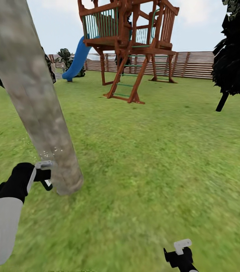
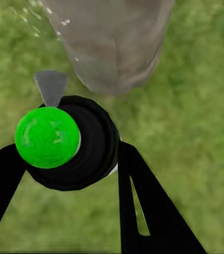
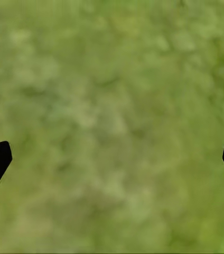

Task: In the garden, pick up the pesticide atomizer on the floor and spray pesticide onto both trees until each tree trunk is fully covered.

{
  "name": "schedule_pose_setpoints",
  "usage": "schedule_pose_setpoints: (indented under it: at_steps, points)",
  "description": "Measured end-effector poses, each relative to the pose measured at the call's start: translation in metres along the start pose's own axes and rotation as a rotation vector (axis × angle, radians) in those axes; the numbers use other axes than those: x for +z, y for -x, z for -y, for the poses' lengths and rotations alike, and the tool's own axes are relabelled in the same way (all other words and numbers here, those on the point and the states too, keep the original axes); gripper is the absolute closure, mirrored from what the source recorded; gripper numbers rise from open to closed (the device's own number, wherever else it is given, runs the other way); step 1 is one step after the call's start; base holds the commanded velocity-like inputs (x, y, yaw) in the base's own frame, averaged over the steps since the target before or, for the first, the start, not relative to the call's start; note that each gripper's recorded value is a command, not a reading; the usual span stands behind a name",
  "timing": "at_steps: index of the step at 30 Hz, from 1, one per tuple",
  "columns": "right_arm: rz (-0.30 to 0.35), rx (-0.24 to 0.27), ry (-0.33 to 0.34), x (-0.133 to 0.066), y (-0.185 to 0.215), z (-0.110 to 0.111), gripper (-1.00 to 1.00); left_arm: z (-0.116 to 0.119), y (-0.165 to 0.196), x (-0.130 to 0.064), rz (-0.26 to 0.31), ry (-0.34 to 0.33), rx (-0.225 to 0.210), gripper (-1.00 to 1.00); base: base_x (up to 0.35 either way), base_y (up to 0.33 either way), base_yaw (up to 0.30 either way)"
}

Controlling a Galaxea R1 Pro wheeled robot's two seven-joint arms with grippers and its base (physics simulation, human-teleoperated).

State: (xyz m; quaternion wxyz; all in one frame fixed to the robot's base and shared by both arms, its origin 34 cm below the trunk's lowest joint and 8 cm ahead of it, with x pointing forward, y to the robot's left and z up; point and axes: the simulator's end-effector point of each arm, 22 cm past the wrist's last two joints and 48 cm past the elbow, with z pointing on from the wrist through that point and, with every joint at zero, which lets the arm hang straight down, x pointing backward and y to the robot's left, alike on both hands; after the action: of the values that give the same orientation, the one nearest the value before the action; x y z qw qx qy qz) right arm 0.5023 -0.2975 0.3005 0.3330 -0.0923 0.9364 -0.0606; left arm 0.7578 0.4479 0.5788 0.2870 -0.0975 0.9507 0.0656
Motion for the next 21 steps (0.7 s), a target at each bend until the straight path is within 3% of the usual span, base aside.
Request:
schedule_pose_setpoints:
  at_steps: [2,4,5,7,9,13,17,21]
  points:
    - [0.000,0.000,0.000,0.000,0.000,0.000,-1.00,0.006,-0.006,0.003,-0.010,-0.007,0.005,1.00,0.001,-0.001,0.037]
    - [0.000,0.000,0.000,0.000,0.000,0.000,-1.00,0.054,-0.016,0.006,-0.024,-0.078,0.006,1.00,0.000,0.000,0.004]
    - [0.000,0.000,0.000,0.000,0.000,0.000,-1.00,0.060,-0.017,0.007,-0.025,-0.082,0.010,1.00,0.000,0.000,0.000]
    - [0.000,-0.001,0.000,0.000,0.000,0.000,-1.00,0.037,-0.016,0.007,-0.023,-0.044,0.014,1.00,0.000,0.000,0.000]
    - [0.000,-0.001,0.000,0.000,0.000,0.000,-1.00,-0.006,-0.023,0.008,-0.034,0.020,0.015,1.00,0.000,0.000,0.000]
    - [0.000,0.001,0.001,0.000,0.000,-0.001,-1.00,-0.002,-0.040,0.014,-0.044,0.005,0.010,1.00,0.017,0.000,0.190]
    - [0.000,0.000,0.001,0.000,0.000,-0.001,-1.00,0.033,-0.058,0.022,-0.072,-0.044,0.016,1.00,0.211,0.000,0.123]
    - [-0.001,-0.001,-0.002,0.000,0.000,0.001,-1.00,0.026,-0.069,0.025,-0.087,-0.032,0.015,1.00,0.020,0.000,0.003]
